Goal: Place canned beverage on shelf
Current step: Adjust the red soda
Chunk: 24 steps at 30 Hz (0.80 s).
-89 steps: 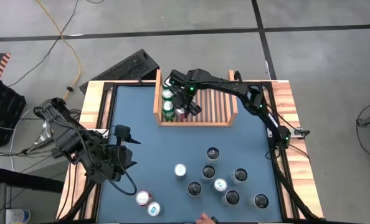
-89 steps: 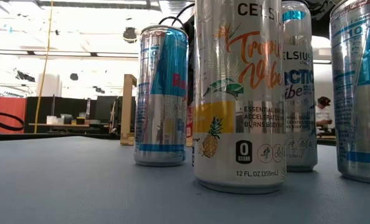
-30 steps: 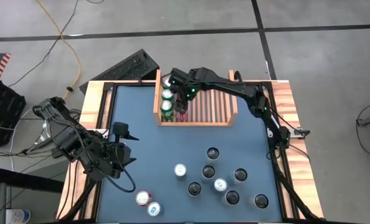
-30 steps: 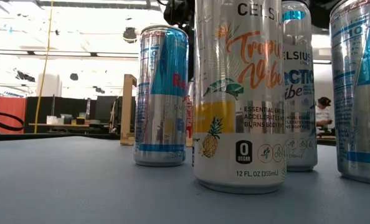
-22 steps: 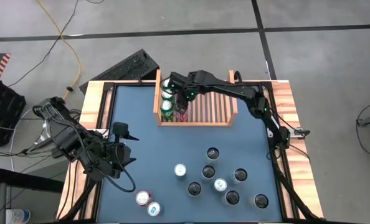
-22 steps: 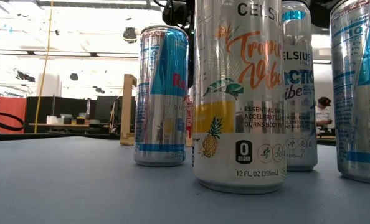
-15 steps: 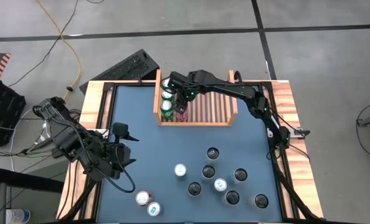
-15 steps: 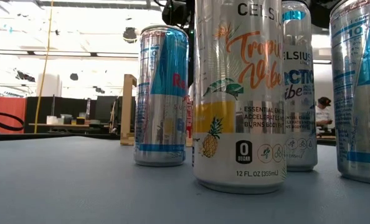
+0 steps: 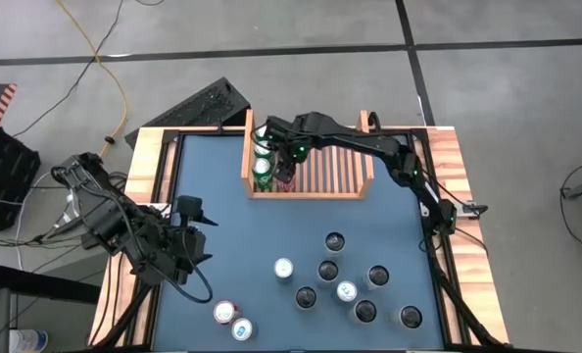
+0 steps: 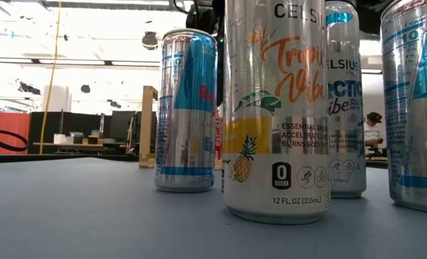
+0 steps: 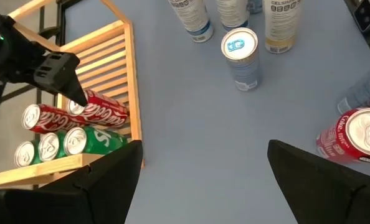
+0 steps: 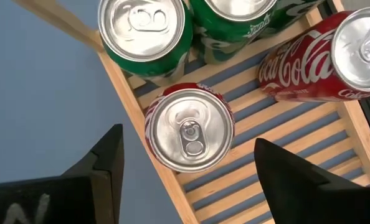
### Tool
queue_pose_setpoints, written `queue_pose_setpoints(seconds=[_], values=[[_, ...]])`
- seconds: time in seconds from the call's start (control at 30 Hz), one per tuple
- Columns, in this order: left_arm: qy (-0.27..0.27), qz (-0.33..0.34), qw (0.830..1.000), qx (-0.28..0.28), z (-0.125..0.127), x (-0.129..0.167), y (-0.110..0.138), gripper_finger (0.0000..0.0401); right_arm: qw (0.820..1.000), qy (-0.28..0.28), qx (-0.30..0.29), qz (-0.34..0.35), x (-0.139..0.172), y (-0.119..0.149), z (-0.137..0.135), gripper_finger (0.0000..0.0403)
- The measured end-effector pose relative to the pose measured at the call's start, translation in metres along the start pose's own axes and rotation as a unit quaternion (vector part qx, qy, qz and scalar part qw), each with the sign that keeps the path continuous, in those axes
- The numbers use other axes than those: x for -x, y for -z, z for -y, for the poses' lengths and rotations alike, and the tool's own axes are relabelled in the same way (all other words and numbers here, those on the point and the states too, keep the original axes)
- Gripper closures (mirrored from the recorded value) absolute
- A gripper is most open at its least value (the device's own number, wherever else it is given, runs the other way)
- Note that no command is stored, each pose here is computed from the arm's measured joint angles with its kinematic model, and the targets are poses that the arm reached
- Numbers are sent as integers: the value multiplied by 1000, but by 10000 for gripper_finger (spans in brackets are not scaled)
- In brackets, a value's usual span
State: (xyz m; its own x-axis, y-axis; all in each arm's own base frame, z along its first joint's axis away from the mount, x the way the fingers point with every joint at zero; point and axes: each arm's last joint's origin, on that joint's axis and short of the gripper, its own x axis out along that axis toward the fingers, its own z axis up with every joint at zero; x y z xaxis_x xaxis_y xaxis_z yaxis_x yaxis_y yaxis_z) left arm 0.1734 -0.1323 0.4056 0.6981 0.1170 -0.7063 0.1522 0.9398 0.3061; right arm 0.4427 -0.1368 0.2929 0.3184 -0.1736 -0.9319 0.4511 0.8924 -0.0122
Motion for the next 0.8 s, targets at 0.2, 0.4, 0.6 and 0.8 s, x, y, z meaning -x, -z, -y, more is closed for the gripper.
queue_pose_setpoints(seconds=[0.2,0.4,0.6,0.8], values=[[4,-1,1000,0,0,0,0,67,1000,0,0,-1,-1,0,0,104],[9,-2,1000,0,1,0,0,67,1000,2,-7,-8,-11,0,-3,91],[14,-4,1000,1,1,0,0,67,999,7,-5,-39,-34,1,-4,91],[14,-4,1000,-6,1,0,0,67,999,9,-8,-41,-39,0,-2,98]])
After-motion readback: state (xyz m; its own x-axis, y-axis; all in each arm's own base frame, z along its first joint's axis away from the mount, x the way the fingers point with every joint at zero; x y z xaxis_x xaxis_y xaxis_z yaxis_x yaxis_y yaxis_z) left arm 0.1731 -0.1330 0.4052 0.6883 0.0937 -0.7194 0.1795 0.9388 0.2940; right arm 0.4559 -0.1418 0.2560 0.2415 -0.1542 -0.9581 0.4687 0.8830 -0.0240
